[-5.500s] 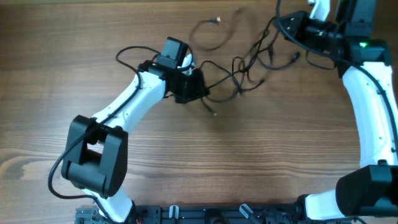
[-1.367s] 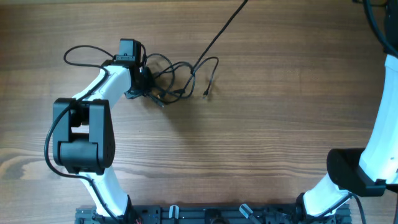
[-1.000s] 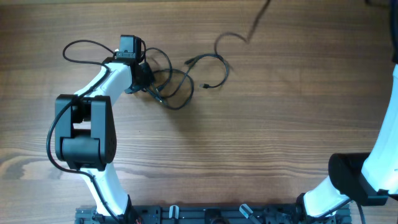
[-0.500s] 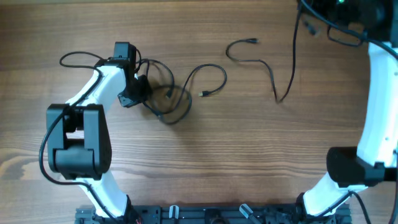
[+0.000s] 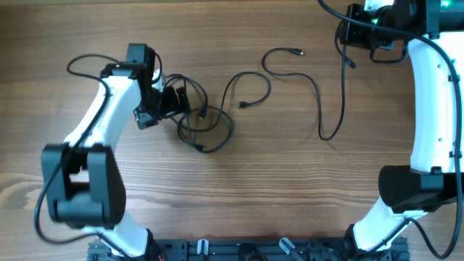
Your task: Untangle cables
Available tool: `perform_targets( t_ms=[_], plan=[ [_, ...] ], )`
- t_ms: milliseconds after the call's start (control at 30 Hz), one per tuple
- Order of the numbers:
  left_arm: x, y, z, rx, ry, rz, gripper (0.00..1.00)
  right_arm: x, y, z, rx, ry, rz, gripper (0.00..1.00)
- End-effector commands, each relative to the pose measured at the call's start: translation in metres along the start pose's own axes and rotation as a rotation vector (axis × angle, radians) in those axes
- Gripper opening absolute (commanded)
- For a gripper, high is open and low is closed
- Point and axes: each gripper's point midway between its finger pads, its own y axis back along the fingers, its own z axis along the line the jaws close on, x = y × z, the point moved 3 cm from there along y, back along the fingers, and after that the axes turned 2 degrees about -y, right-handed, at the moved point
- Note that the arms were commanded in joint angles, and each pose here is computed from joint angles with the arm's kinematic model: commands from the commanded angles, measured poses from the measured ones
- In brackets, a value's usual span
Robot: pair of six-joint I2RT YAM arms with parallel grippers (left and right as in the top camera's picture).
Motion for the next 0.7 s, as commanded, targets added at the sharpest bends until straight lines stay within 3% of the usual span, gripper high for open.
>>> perform_targets(
  t_ms=[0,200,333,567,667],
  plan=[
    [-0.001,0.044,-0.028,0.08,-0.104,-0.112,1.0,0.008,-0.004,-0.001,0.007,0.037,0.038,0.05],
    [0.003,0.083,-0.076,0.359,-0.211,-0.191,1.0,0.011,-0.014,-0.004,0.007,0.058,0.073,0.08],
    [-0.003,0.083,-0.078,0.367,-0.177,-0.208,1.0,0.015,-0.042,0.004,-0.029,0.115,0.143,0.13],
    [-0.003,0.083,-0.078,0.367,-0.178,-0.209,1.0,0.016,-0.137,-0.003,0.105,0.174,0.241,0.14],
    [-0.002,0.083,-0.078,0.366,-0.176,-0.206,1.0,0.01,-0.171,-0.013,0.149,0.191,0.234,0.23]
  ],
)
